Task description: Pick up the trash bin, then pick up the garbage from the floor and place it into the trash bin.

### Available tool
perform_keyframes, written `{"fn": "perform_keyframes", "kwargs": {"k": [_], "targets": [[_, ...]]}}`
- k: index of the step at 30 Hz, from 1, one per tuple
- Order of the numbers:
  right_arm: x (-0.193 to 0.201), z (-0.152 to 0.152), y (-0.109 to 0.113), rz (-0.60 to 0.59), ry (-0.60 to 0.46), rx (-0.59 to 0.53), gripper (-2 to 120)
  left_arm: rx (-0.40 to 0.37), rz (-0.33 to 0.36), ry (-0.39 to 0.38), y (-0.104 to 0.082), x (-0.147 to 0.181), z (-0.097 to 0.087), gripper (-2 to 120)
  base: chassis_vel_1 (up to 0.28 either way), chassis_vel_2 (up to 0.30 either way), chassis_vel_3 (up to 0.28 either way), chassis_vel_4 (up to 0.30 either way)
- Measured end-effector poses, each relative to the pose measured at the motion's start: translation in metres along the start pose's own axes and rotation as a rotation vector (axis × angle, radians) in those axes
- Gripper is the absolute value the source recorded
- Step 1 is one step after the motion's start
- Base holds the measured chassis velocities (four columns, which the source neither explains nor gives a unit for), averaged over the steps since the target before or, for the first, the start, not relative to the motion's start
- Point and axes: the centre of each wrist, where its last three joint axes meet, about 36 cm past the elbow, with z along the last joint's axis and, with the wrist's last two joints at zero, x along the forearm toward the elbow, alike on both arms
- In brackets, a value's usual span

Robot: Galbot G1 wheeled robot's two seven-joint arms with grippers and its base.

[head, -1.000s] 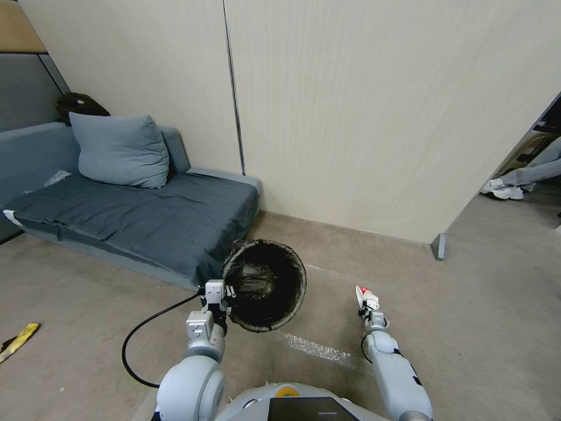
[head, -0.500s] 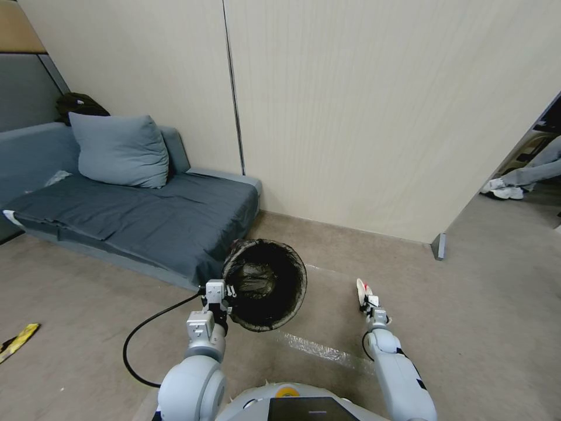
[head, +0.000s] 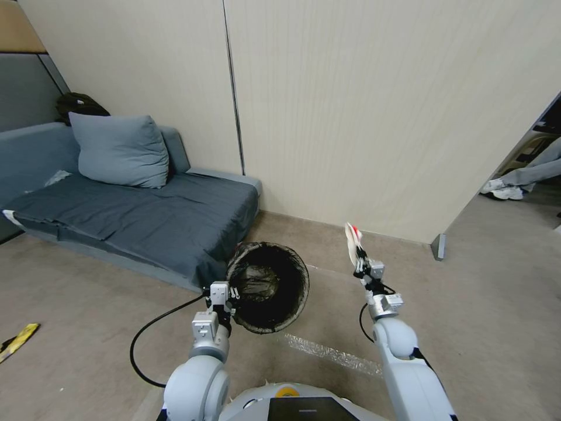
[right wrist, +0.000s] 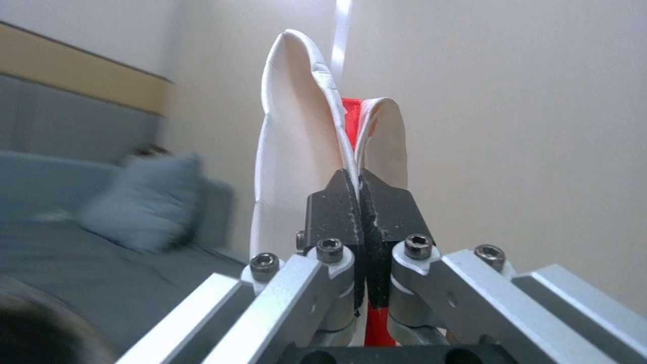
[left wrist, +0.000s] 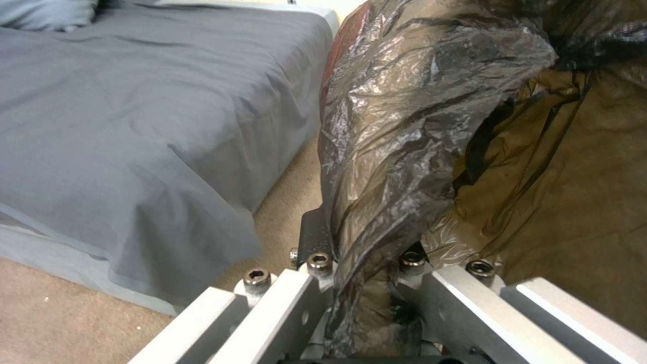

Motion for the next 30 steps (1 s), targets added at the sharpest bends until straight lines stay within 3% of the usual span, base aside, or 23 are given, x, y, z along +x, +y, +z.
{"fn": "perform_keyframes", "kwargs": {"k": [5, 10, 14, 22, 30], "targets": [[-0.006, -0.022, 0.02, -0.14, -0.056, -0.052, 0, 0.004, 0.02, 0.012, -0.005, -0.001, 0.004, 1, 0.0, 0.0, 0.0, 0.0], [-0.006, -0.02, 0.038, -0.201, -0.03, -0.085, 0, 0.006, 0.028, 0.015, -0.007, -0.001, 0.005, 1, 0.0, 0.0, 0.0, 0.0], [0.003, -0.001, 0.066, -0.249, 0.033, -0.116, 0, 0.005, 0.029, 0.014, -0.007, -0.001, 0.004, 1, 0.0, 0.0, 0.0, 0.0], [0.011, 0.029, 0.098, -0.26, 0.091, -0.159, 0, 0.006, 0.032, 0.01, -0.007, 0.0, 0.003, 1, 0.0, 0.0, 0.0, 0.0], [0.022, 0.047, 0.108, -0.254, 0.125, -0.175, 0, 0.008, 0.032, 0.005, -0.007, 0.0, 0.002, 1, 0.0, 0.0, 0.0, 0.0]]}}
